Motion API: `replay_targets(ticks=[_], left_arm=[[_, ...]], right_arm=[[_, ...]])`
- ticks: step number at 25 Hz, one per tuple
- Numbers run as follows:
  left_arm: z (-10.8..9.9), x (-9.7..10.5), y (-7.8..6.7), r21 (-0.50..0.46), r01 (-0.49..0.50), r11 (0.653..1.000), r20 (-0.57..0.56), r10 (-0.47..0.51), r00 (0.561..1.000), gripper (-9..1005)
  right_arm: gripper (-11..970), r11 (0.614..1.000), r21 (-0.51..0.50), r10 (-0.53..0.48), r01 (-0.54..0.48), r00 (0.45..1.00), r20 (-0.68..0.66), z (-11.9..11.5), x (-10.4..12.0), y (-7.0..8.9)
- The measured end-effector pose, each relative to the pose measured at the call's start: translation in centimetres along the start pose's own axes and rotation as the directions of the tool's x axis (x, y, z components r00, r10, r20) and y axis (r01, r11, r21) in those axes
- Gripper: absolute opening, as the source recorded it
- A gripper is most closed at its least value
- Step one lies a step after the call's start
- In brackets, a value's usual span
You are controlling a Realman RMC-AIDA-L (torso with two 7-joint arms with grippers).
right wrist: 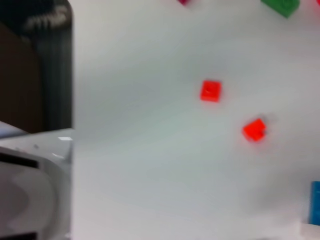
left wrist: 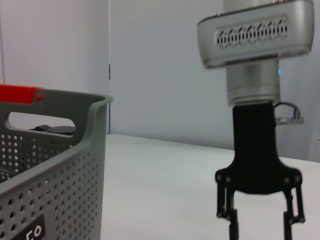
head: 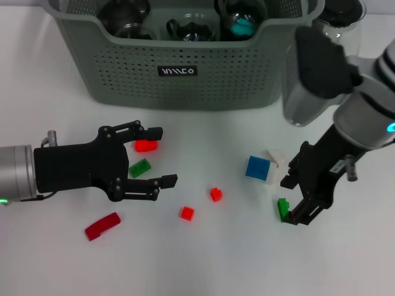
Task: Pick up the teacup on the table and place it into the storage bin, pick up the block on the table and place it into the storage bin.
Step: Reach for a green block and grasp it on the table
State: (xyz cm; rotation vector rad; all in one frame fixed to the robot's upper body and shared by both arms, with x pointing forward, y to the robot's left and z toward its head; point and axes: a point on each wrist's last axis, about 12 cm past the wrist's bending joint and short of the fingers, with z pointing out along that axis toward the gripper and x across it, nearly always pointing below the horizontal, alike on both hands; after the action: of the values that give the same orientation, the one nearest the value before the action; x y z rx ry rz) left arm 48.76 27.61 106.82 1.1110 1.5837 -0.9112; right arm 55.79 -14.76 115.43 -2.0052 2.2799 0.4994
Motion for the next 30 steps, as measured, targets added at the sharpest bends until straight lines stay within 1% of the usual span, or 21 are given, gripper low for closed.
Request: replay_targets(ticks=[4,10,19,30], left_arm=[[0.1,0.0,0.0,-0.006,0.005,1.0,0.004,-0.005,1.0,888],[0.2,0.1,0.0,-0.011,0.009,1.0,0.004,-0.008,1.0,888],[0.1,0.1,0.0,-0.014,0.012,1.0,0.006,-0.012,1.0,888],[0.0,0.2,0.0,-0.027,0.016,1.0,0.012,-0.016,1.0,887]], right_arm=[[687,0.998,0.048,-0.031,0.034,0.997,-0.065,1.3,-0.7,-0.5],[674,0.997,0.051,-0.054,0.06,0.993,-0.105,2.5,-1.0,-0.5],[656,0.994,0.065,-0.075,0.083,0.989,-0.127,3.9,-1.2,-0.4],[633,0.99,0.096,-0.092,0.105,0.986,-0.136,4.8,-1.6,-0.3]])
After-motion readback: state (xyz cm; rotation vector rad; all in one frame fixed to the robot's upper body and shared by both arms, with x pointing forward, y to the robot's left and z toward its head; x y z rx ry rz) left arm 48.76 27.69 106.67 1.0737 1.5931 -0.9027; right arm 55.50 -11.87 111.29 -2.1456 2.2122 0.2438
